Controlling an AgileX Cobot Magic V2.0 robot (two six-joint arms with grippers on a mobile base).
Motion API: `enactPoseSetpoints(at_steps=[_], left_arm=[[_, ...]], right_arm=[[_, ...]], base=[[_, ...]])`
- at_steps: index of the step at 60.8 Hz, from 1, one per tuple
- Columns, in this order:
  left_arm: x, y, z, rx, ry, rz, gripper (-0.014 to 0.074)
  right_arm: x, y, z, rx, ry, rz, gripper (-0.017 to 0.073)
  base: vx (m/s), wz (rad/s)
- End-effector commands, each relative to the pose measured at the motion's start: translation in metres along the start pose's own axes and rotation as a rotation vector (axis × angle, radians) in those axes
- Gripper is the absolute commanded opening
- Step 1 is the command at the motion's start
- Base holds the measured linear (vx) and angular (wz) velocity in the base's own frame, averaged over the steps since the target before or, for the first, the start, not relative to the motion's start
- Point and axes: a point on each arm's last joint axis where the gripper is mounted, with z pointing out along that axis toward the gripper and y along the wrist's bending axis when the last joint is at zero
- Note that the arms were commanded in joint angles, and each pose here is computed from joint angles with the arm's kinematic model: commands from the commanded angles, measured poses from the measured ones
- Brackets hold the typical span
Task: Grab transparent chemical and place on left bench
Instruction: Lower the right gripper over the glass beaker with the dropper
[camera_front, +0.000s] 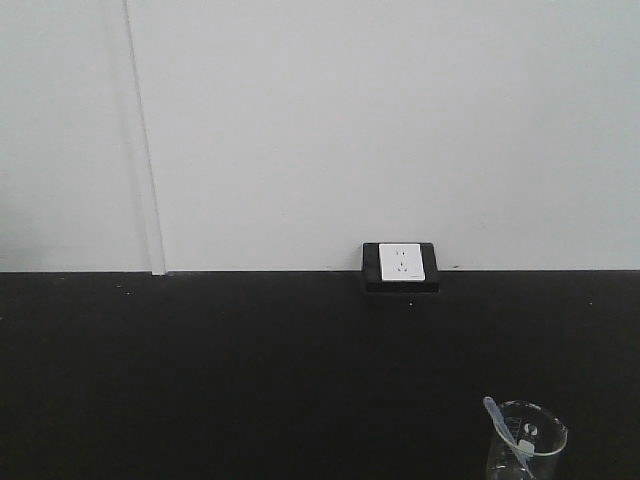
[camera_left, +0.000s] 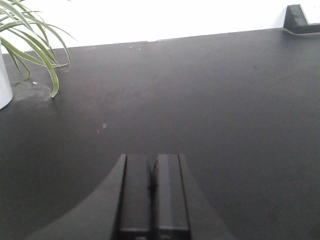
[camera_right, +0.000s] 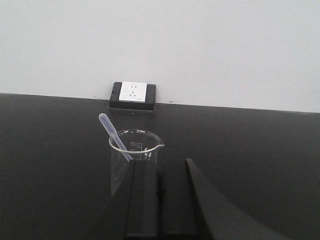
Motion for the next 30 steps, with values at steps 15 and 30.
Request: enactPoseSetpoints(at_steps=[15,30], left_arm=[[-0.0028,0.0001,-0.0013,-0.002,-0.081,-0.009,-0.0003],[-0.0028,0.0001,-0.0013,-0.002,-0.081,-0.009,-0.0003]], right_arm=[[-0.0054,-0.0002,-0.0007,0.006,-0.082,-0.006,-0.0008],[-0.0054,-0.0002,-0.0007,0.006,-0.082,-0.006,-0.0008]], base=[[0.0,0.0],[0.0,0.0]])
